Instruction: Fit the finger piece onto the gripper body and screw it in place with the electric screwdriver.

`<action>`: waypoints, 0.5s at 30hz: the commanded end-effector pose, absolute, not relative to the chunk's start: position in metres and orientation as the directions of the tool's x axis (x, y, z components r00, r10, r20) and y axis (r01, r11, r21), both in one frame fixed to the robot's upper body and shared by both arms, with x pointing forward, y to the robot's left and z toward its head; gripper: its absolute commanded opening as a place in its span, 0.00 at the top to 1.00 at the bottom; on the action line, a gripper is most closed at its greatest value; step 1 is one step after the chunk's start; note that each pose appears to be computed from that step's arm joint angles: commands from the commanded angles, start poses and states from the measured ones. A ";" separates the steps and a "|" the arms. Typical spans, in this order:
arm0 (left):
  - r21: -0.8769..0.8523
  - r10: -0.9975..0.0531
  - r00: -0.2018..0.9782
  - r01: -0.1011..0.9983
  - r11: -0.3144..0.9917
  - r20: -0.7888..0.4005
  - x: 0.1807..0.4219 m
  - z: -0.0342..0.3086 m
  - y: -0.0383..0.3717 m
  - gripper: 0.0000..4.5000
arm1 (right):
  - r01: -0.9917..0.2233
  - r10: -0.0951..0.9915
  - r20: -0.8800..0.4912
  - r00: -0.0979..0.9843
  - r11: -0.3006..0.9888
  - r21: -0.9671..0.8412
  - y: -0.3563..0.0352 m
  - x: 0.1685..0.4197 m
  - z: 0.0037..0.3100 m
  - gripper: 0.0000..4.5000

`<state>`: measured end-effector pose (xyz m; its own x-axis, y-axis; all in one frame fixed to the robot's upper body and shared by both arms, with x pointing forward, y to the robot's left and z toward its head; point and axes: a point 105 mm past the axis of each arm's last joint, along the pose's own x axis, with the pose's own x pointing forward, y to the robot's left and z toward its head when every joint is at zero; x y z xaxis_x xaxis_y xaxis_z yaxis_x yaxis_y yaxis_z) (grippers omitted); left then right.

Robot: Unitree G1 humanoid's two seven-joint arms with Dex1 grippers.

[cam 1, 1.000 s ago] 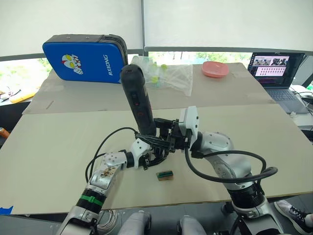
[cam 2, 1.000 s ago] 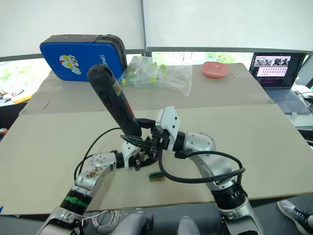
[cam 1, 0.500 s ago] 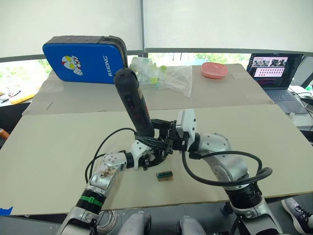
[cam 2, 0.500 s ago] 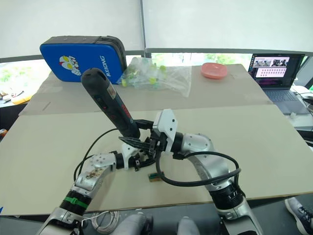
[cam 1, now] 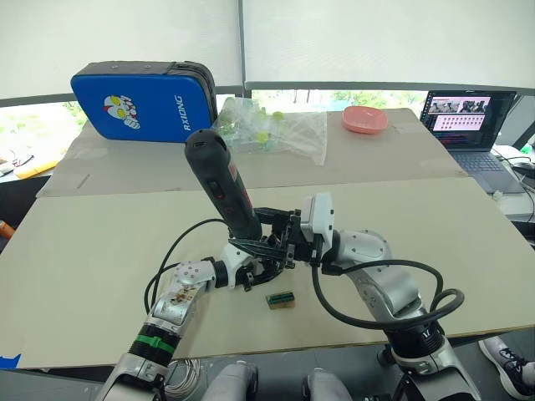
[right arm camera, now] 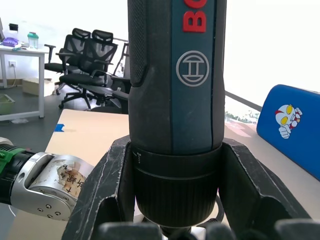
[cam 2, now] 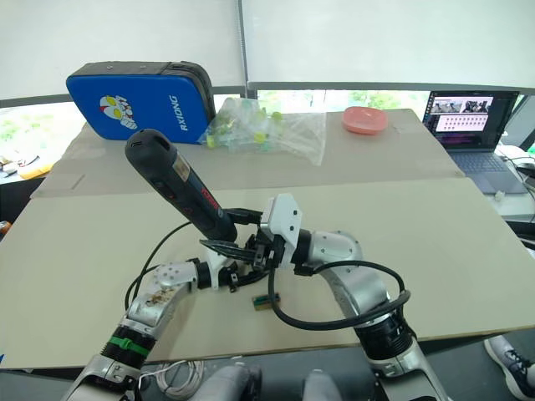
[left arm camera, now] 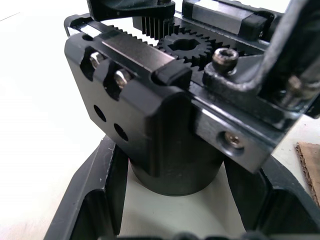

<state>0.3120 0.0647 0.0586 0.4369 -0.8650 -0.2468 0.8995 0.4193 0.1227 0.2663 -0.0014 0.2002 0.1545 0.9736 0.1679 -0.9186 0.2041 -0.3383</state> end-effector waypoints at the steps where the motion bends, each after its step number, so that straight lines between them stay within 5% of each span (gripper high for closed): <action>1: 0.072 -0.874 0.383 0.922 0.380 -0.298 0.300 0.043 0.062 0.49 | -0.946 0.977 0.061 0.204 0.213 -0.243 -0.001 0.278 0.170 0.58; 15: 0.070 -0.875 0.380 0.924 0.377 -0.299 0.301 0.044 0.061 0.49 | -0.959 0.989 0.064 0.133 0.145 -0.244 0.006 0.268 0.170 0.58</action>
